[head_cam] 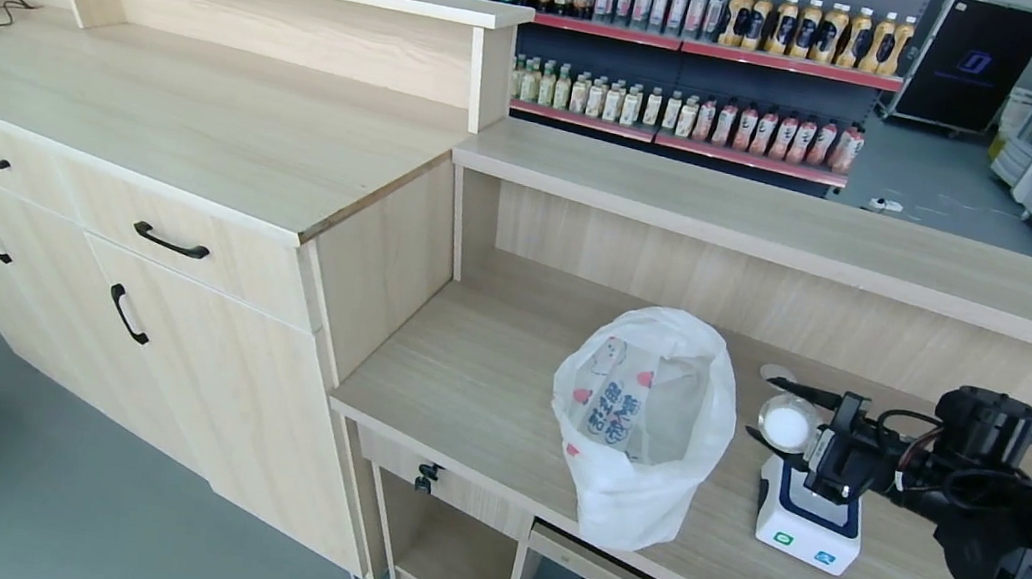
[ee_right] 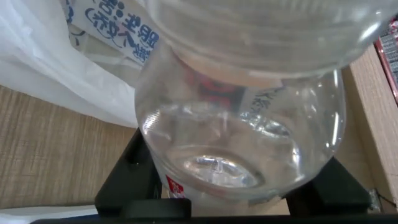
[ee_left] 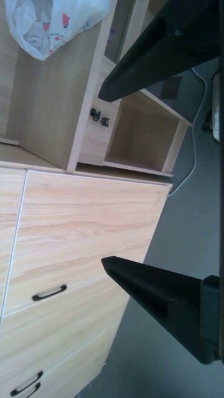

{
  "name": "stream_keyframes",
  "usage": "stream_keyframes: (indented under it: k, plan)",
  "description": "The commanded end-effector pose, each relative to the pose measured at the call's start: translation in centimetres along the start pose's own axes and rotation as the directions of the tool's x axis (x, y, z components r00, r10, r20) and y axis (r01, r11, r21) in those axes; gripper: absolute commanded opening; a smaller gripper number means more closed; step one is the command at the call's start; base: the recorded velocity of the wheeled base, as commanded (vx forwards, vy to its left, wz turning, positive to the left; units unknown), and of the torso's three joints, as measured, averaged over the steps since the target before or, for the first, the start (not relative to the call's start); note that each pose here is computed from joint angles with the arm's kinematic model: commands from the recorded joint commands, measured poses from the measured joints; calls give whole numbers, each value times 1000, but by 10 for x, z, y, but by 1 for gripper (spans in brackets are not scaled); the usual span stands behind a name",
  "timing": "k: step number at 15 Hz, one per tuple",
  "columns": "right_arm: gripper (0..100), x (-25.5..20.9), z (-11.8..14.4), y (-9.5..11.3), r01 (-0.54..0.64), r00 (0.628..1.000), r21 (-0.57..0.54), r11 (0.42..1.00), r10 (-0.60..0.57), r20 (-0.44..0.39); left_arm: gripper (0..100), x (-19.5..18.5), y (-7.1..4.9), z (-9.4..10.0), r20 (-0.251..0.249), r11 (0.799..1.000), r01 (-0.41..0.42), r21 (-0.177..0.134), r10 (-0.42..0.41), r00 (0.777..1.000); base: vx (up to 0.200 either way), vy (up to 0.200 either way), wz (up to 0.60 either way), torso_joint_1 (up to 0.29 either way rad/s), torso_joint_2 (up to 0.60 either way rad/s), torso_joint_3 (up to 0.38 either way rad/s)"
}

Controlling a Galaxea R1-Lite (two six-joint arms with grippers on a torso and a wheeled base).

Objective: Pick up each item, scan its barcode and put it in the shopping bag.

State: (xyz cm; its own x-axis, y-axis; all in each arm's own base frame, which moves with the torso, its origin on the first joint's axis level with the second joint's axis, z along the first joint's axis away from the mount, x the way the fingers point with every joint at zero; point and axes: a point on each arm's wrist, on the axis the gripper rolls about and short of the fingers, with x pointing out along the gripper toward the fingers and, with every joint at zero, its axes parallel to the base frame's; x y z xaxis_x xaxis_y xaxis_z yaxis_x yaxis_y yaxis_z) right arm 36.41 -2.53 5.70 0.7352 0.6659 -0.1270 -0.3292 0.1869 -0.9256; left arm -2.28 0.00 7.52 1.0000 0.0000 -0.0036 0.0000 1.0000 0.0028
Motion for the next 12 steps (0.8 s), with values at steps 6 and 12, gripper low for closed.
stream_keyframes:
  k: [6, 12]
  plan:
    - [0, -2, -5, 5, -13, 1000, -17, 1000, 13, 23, 100, 0, 0, 0, 1, 1000, 0, -1, 0, 1000, 0, 0, 0, 0, 0, 0]
    - [0, -11, -8, 3, -10, 1000, -53, 999, 10, -3, 100, 0, 0, 0, 1, 1000, 0, 0, 0, 1000, 0, 0, 0, 0, 0, 0]
